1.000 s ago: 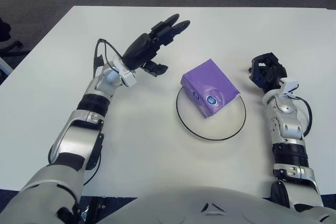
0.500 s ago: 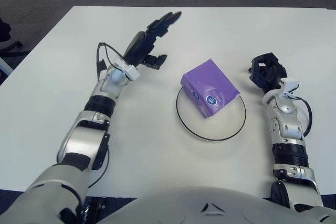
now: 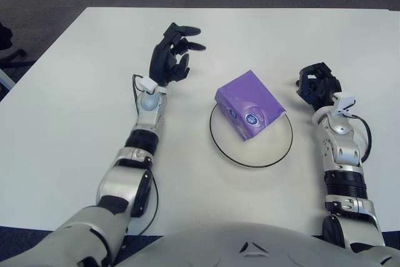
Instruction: Put the tissue paper into the plate.
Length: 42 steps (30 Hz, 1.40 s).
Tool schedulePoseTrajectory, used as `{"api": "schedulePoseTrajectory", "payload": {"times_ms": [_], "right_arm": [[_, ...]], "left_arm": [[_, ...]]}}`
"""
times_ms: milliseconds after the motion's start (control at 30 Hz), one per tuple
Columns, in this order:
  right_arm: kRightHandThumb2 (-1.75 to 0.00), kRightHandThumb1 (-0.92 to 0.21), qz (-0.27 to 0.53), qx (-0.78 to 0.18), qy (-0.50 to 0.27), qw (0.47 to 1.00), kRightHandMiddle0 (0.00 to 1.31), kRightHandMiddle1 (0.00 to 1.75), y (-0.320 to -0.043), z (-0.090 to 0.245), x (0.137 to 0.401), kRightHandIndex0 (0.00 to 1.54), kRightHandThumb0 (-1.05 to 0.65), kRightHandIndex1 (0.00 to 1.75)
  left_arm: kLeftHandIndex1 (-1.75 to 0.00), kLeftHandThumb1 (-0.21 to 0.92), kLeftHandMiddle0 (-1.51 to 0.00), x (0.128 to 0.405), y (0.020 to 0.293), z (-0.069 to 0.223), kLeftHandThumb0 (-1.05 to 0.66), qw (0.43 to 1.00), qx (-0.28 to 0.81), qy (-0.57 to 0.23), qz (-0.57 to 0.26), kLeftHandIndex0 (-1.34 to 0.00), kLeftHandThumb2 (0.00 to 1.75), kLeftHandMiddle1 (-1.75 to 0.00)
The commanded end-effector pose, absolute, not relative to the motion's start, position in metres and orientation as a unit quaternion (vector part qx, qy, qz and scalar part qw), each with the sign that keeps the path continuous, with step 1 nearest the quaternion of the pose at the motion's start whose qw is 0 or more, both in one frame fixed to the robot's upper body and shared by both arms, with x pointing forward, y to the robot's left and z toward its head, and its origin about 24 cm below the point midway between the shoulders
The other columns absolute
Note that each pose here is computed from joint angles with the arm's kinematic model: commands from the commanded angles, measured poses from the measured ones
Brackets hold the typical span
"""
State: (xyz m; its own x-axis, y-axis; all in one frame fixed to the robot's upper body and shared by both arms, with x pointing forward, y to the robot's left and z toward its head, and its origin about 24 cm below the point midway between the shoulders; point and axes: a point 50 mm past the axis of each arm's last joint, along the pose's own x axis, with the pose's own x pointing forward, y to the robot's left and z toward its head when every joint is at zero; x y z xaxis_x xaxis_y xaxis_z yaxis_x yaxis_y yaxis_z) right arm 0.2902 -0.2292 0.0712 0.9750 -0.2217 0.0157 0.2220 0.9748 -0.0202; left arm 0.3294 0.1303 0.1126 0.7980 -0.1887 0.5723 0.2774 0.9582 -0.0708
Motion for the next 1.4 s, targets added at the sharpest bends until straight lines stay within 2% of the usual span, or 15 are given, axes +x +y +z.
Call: {"api": "schedulePoseTrajectory", "payload": {"times_ms": [0,133,300,600,1367], "right_arm": [[-0.76,-0.73,-0.122,0.008,0.086,0.989,0.32,1.75,-0.227,0.029,0.272,0.83,-0.37,1.75],[-0.76,-0.73,-0.122,0.008,0.086,0.989,0.32,1.75,-0.228,0.029,0.272,0.83,-0.37,1.75],[-0.76,-0.73,-0.122,0.007,0.086,0.989,0.32,1.75,-0.230,0.029,0.272,0.83,-0.37,1.75],[-0.76,-0.73,-0.122,0.007,0.086,0.989,0.32,1.75,-0.233,0.029,0.271,0.83,-0.37,1.75],[-0.76,-0.73,-0.122,0.007,0.085,0.989,0.32,1.75,-0.233,0.028,0.265,0.83,-0.37,1.75]], "left_arm": [[-1.73,0.92,-0.67,0.319,0.145,0.088,-0.35,0.963,-0.115,-0.229,-0.082,-0.22,0.50,-1.73],[-1.74,0.92,-0.69,0.310,0.150,0.082,-0.35,0.971,-0.124,-0.195,-0.056,-0.21,0.50,-1.74],[-1.75,0.92,-0.78,0.300,0.151,0.065,-0.35,0.979,-0.134,-0.152,-0.020,-0.21,0.50,-1.75],[-1.75,0.92,-0.82,0.295,0.146,0.042,-0.35,0.988,-0.121,-0.086,0.039,-0.21,0.50,-1.75],[-1.75,0.83,-0.84,0.288,0.144,0.022,-0.36,0.990,-0.103,-0.033,0.091,-0.26,0.64,-1.75]]}}
